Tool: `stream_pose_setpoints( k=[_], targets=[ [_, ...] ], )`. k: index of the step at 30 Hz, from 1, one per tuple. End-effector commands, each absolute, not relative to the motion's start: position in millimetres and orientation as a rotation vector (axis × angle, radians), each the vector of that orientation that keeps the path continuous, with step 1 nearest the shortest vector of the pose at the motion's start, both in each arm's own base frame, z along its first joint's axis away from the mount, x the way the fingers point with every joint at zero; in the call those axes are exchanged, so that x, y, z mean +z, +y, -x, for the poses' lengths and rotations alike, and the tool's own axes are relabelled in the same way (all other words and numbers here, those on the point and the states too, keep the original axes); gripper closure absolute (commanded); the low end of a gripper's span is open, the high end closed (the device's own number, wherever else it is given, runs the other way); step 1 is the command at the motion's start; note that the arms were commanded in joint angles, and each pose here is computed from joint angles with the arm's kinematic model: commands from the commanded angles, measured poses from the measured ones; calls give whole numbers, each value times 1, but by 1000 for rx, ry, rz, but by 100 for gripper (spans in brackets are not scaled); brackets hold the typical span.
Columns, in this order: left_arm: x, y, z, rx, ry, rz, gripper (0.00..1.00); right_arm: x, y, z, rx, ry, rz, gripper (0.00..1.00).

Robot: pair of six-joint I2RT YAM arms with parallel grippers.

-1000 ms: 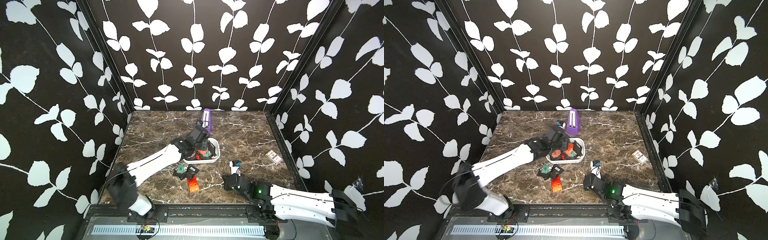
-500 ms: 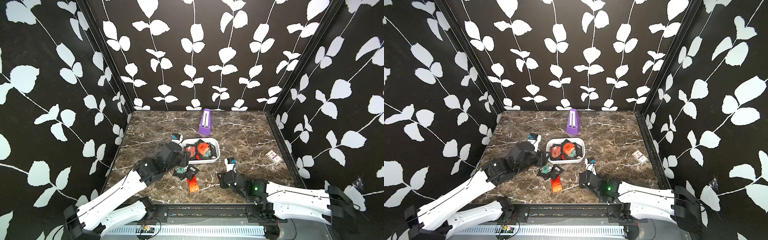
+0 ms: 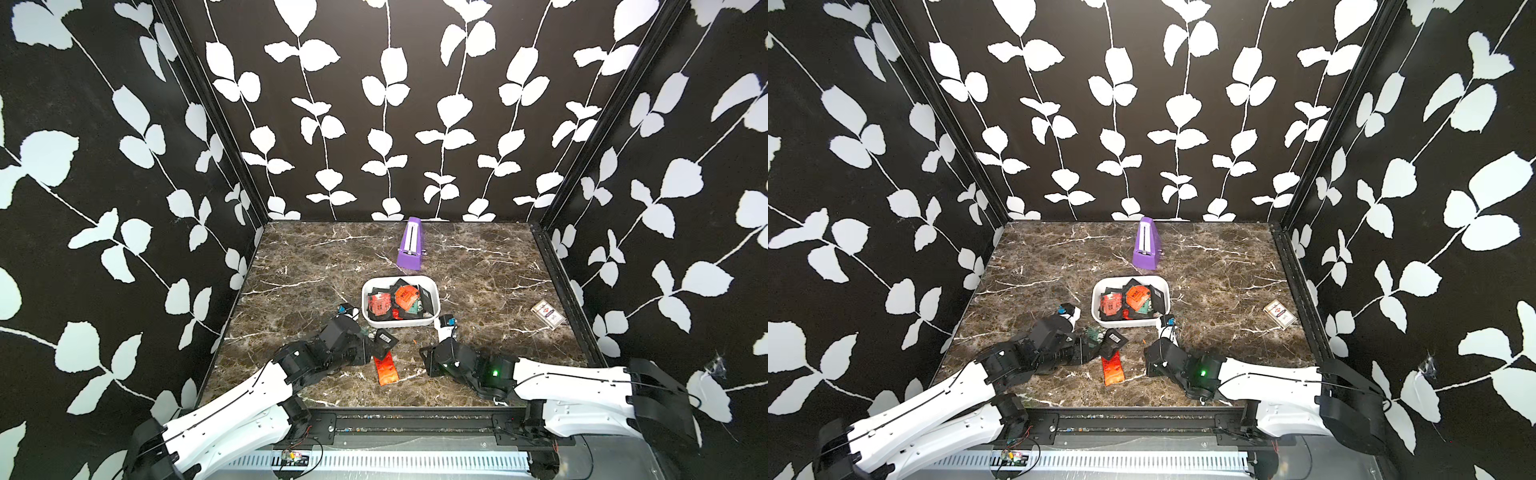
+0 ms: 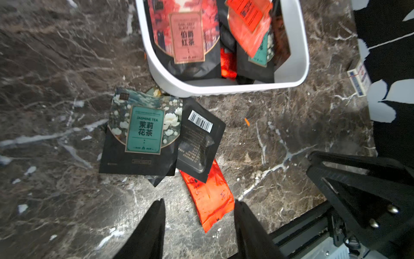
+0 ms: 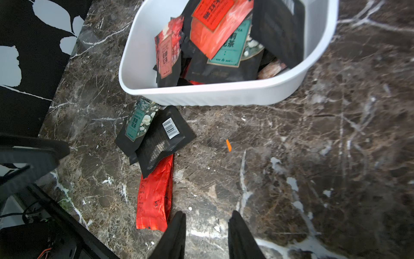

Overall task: Put the tea bags into the storage box
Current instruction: Pick up the tea bag from the center of the board.

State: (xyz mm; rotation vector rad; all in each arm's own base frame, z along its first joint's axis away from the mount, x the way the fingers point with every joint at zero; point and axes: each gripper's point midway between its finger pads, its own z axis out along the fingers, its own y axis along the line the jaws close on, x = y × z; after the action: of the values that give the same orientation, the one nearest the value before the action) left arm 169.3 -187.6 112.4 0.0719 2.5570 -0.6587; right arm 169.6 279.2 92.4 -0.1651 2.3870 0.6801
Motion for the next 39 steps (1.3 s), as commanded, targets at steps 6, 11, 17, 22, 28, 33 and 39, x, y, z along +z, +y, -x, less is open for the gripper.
stream_pose_setpoints(
  k=[6, 11, 17, 22, 28, 33, 39],
  targets=[
    [87, -201, -171, -676, 2595, -45, 53, 95, 310, -166, 793, 2374, 173, 65],
    [73, -203, -169, -635, 2629, -53, 53, 85, 326, -161, 815, 2400, 214, 62],
    [60, -210, -166, -645, 2648, -59, 55, 78, 343, -158, 841, 2420, 244, 61],
    [52, -214, -163, -619, 2677, -80, 56, 74, 354, -155, 873, 2427, 256, 60],
    [38, -211, -157, -572, 2714, -68, 59, 70, 371, -149, 909, 2444, 293, 60],
    [26, -214, -152, -577, 2741, -64, 64, 64, 373, -146, 903, 2459, 299, 61],
    [17, -215, -151, -541, 2763, -74, 67, 55, 370, -147, 876, 2485, 264, 63]
  ],
)
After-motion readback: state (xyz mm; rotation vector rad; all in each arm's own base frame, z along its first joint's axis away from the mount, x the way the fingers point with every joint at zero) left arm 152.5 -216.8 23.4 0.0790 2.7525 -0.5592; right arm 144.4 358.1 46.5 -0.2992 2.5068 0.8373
